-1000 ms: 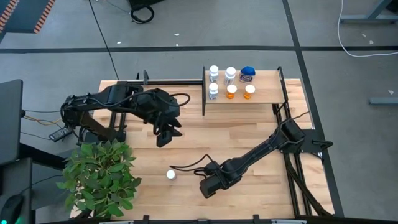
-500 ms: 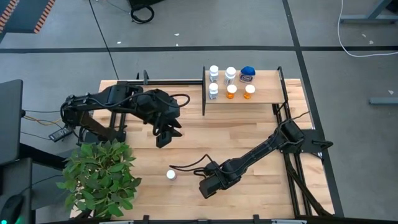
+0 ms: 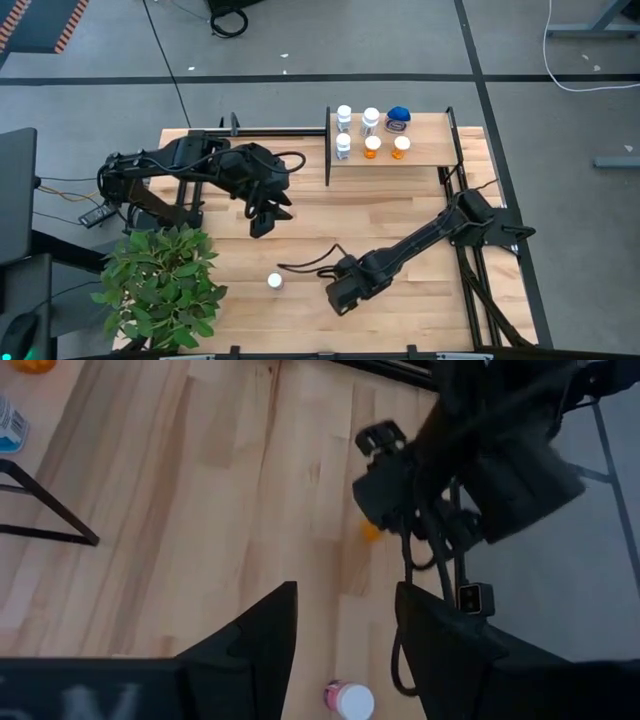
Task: Pick and place medicine bottles onto shelf by color
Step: Put the orange medicine bottle on the shelf
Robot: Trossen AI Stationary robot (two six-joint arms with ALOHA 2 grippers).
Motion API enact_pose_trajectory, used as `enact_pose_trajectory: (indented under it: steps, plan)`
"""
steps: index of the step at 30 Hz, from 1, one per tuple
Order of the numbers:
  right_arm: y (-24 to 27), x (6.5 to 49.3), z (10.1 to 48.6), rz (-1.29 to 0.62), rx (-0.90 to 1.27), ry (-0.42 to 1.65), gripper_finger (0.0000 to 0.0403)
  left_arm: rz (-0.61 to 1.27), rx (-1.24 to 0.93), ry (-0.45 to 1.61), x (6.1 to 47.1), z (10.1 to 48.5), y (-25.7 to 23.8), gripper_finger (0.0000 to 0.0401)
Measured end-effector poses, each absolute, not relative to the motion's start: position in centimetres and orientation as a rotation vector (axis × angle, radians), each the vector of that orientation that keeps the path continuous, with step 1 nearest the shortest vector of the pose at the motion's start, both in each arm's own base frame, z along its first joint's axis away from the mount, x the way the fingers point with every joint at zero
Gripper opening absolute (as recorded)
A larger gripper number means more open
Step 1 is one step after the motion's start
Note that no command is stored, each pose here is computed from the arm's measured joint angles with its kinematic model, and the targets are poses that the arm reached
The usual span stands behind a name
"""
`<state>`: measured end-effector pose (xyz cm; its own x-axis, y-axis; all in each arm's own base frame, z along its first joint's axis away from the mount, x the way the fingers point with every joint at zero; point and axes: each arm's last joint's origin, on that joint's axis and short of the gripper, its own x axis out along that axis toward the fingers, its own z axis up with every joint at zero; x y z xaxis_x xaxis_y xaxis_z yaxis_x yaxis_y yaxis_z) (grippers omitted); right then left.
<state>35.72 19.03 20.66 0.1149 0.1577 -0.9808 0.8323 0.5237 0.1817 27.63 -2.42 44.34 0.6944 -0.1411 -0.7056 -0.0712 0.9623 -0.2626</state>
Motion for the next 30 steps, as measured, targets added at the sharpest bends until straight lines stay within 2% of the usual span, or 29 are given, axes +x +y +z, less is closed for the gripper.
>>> enact_pose_trajectory:
  steps: [13, 20, 30]
  plan:
    - [9.4, 30.6, 30.7, -0.868, 0.895, 1.241, 0.023, -0.037, -0.192, 0.794, 27.7, 44.3, -1.6, 0.0178]
    - [5.1, 28.8, 32.8, -0.978, 0.934, 1.249, 0.023, 0.01, -0.117, 0.786, 27.8, 44.3, 0.2, 0.018]
    - [2.1, 27.3, 34.2, -1.054, 1.004, 1.211, 0.023, 0.07, -0.06, 0.78, 27.6, 44.4, 3.2, 0.0181]
